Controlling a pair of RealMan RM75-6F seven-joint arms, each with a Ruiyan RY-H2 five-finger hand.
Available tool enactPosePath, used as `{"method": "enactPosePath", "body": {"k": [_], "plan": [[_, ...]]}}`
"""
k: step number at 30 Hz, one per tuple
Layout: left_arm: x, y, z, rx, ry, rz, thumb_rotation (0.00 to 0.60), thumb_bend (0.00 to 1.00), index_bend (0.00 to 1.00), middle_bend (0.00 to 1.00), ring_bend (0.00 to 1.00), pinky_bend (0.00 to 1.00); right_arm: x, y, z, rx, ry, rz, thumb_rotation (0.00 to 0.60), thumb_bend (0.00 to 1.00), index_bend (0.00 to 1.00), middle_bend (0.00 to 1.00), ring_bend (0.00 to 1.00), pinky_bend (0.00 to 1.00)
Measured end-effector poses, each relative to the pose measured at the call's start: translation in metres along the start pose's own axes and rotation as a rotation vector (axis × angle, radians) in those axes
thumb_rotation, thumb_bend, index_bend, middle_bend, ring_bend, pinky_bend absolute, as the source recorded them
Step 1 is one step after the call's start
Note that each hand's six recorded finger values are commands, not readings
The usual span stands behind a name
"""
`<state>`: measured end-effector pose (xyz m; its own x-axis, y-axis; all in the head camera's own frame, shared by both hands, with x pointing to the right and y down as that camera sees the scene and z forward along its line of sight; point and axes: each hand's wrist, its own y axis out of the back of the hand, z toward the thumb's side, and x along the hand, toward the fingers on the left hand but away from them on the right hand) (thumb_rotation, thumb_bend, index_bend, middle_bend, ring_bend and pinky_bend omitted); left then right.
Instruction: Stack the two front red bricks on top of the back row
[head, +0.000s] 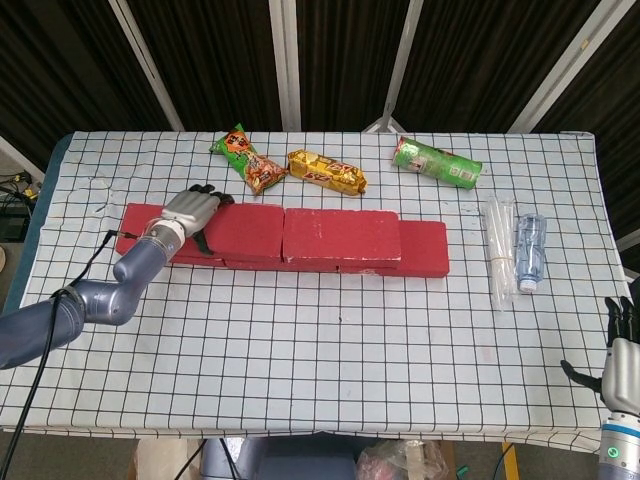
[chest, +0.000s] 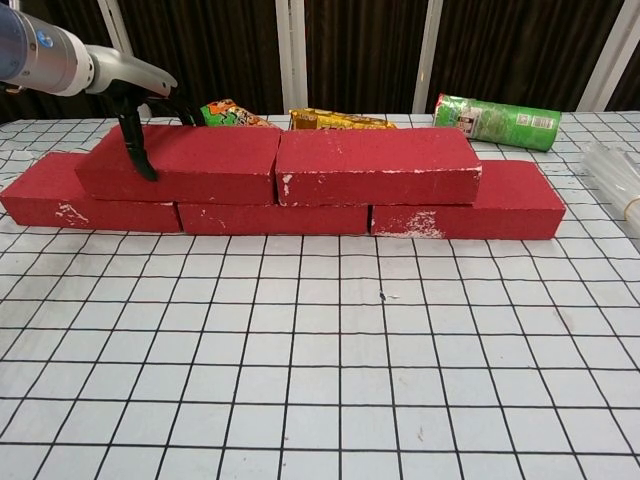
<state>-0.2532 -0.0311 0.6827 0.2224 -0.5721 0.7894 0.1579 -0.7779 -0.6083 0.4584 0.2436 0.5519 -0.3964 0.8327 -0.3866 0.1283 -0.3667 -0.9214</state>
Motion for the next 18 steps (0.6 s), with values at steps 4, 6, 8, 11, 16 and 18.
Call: {"method": "enactPosePath", "body": {"k": [4, 6, 8, 11, 16, 18], "plan": [[0.0007, -0.0004, 0.0017, -0.006, -0.001, 0.000, 0.600, 0.00, 0.19, 0.09, 0.00, 0.00, -0.0001, -0.0002, -0.0006, 0.002, -0.002, 0.001, 0.600, 0.13, 0.07, 0.00, 0.00, 0.00], [0.0008, -0.0004, 0.0019, -0.006, -0.001, 0.000, 0.600, 0.00, 0.18, 0.08, 0.00, 0.00, -0.0002, -0.0002, -0.0004, 0.002, -0.003, 0.000, 0.600, 0.13, 0.07, 0.00, 0.00, 0.00], [0.0009, -0.0004, 0.0021, -0.008, 0.000, 0.000, 0.600, 0.00, 0.17, 0.07, 0.00, 0.00, -0.0003, -0.0003, -0.0005, 0.002, -0.005, 0.001, 0.600, 0.13, 0.07, 0.00, 0.00, 0.00], [0.0003, 0.0004, 0.0024, -0.011, 0.000, -0.002, 0.600, 0.00, 0.15, 0.04, 0.00, 0.00, -0.0002, -0.0005, -0.0004, 0.000, -0.007, 0.004, 0.600, 0.13, 0.07, 0.00, 0.00, 0.00], [-0.0010, 0.0017, 0.0017, -0.008, 0.002, -0.003, 0.600, 0.00, 0.12, 0.01, 0.00, 0.00, -0.0002, -0.0009, -0.0004, 0.000, -0.008, 0.006, 0.600, 0.13, 0.07, 0.00, 0.00, 0.00], [-0.0012, 0.0021, 0.0016, -0.008, 0.004, -0.003, 0.600, 0.00, 0.12, 0.00, 0.00, 0.00, -0.0002, -0.0009, -0.0005, 0.000, -0.010, 0.007, 0.600, 0.13, 0.07, 0.00, 0.00, 0.00]]}}
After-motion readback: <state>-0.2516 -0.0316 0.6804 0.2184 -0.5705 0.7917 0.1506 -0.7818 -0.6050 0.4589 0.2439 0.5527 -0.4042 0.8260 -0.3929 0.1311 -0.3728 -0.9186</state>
